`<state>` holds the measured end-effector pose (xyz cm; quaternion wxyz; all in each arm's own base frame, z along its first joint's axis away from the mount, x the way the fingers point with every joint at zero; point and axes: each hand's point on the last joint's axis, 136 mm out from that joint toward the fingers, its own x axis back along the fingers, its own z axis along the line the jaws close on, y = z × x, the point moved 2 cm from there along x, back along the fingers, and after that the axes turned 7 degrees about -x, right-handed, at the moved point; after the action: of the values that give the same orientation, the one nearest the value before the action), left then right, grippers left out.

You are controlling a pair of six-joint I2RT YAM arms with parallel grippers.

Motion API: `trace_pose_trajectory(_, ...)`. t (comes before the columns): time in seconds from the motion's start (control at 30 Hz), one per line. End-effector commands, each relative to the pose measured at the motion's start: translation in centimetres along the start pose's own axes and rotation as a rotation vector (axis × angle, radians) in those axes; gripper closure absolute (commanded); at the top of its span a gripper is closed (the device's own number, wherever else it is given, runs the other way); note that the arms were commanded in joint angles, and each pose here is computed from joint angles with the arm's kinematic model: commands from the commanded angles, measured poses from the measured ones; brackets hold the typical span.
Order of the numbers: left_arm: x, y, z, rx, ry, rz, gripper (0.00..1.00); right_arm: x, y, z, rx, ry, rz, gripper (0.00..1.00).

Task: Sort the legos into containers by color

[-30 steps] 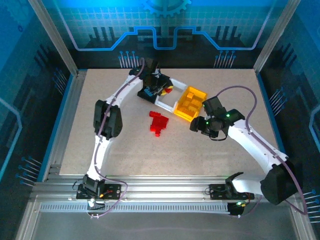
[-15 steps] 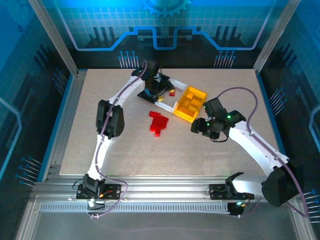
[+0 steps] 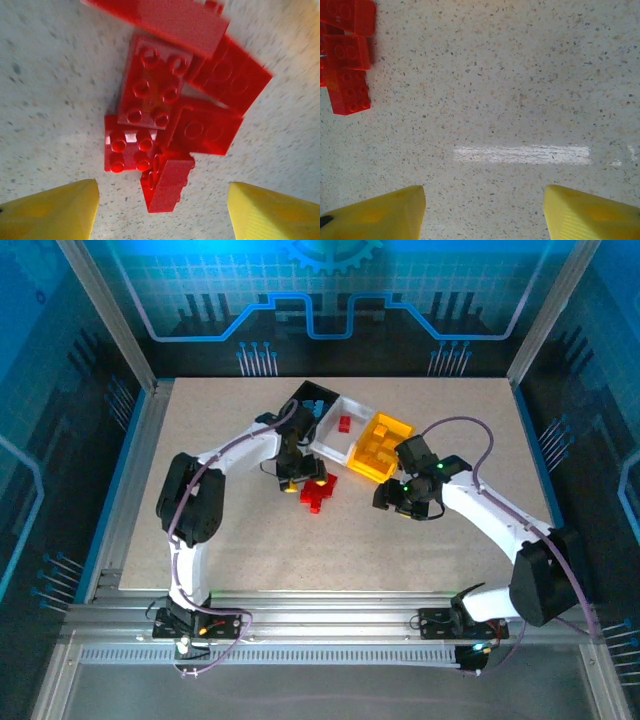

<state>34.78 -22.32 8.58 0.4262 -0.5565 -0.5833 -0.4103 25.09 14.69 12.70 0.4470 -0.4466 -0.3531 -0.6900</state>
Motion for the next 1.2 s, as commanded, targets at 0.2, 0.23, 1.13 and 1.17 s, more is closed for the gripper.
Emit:
trace_pose_trajectory(0.2, -2.5, -2.8, -0.7, -0.084, 0.049, 0.038, 0.31, 0.1, -0.6, -0.5, 0.006, 0.012, 0.009, 0.35)
trace_pose_trajectory(0.23, -2.7, -3.1, -0.9, -0.090, 0.053, 0.042, 0.32, 0.1, -0.7, -0.6, 0.006, 0.012, 0.009, 0.35)
trace_pose_trajectory(1.13, -3.7, -4.9, -0.3, -0.093, 0.183, 0.084, 0.72, 1.0, -1.3, -1.4, -0.008, 0.026, -0.026, 0.36)
trace_pose_trajectory(1.17, -3.3, -5.4, -0.6, -0.098, 0.175, 0.084, 0.72, 1.0, -1.3, -1.4, -0.006, 0.025, -0.028, 0.36)
